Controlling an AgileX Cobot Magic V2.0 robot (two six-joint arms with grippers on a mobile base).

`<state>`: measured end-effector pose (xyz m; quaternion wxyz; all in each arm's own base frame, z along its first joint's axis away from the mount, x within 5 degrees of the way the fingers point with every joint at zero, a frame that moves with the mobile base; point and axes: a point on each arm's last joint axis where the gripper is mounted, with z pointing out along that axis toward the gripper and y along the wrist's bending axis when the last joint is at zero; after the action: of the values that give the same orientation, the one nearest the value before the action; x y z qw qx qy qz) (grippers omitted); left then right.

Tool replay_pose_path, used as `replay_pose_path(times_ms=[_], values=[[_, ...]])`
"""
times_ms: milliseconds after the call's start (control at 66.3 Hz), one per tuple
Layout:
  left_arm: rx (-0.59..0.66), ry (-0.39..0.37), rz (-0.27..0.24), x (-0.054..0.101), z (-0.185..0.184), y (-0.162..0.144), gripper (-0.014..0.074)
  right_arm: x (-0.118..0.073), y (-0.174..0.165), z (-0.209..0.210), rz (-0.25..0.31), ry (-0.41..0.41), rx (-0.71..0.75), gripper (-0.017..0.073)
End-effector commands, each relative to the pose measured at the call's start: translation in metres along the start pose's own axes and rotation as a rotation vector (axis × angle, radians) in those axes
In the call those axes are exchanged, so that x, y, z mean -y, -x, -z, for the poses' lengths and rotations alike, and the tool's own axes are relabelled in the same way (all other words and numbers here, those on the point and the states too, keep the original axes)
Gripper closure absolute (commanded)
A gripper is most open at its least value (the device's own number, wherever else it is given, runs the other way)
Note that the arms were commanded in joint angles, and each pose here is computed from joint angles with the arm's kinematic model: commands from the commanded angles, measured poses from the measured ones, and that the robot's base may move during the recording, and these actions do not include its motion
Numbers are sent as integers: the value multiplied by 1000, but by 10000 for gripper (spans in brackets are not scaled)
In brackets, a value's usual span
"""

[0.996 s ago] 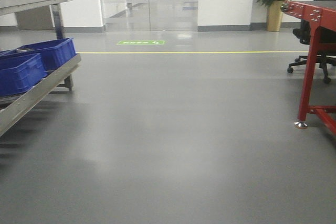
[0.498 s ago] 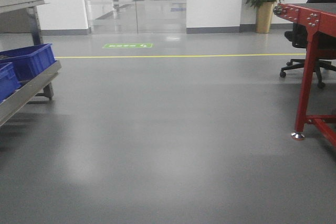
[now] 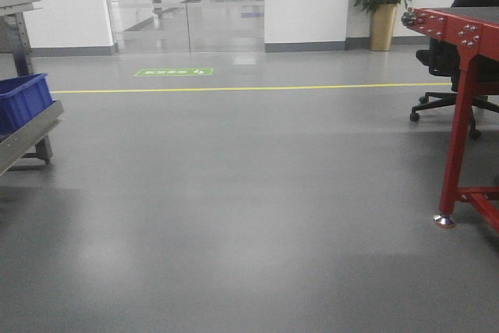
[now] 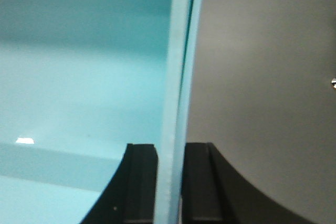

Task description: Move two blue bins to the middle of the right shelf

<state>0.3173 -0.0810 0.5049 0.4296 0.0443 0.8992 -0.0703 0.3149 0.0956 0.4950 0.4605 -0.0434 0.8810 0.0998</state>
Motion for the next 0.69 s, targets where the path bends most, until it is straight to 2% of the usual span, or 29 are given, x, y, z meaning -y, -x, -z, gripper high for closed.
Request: replay_pose_path(times_ms=[0,679], values=[[97,-49,-7,5,11,8,704,-6,13,15,22,48,137,726],[97,-49,-7,5,11,8,704,-6,13,15,22,48,137,726]])
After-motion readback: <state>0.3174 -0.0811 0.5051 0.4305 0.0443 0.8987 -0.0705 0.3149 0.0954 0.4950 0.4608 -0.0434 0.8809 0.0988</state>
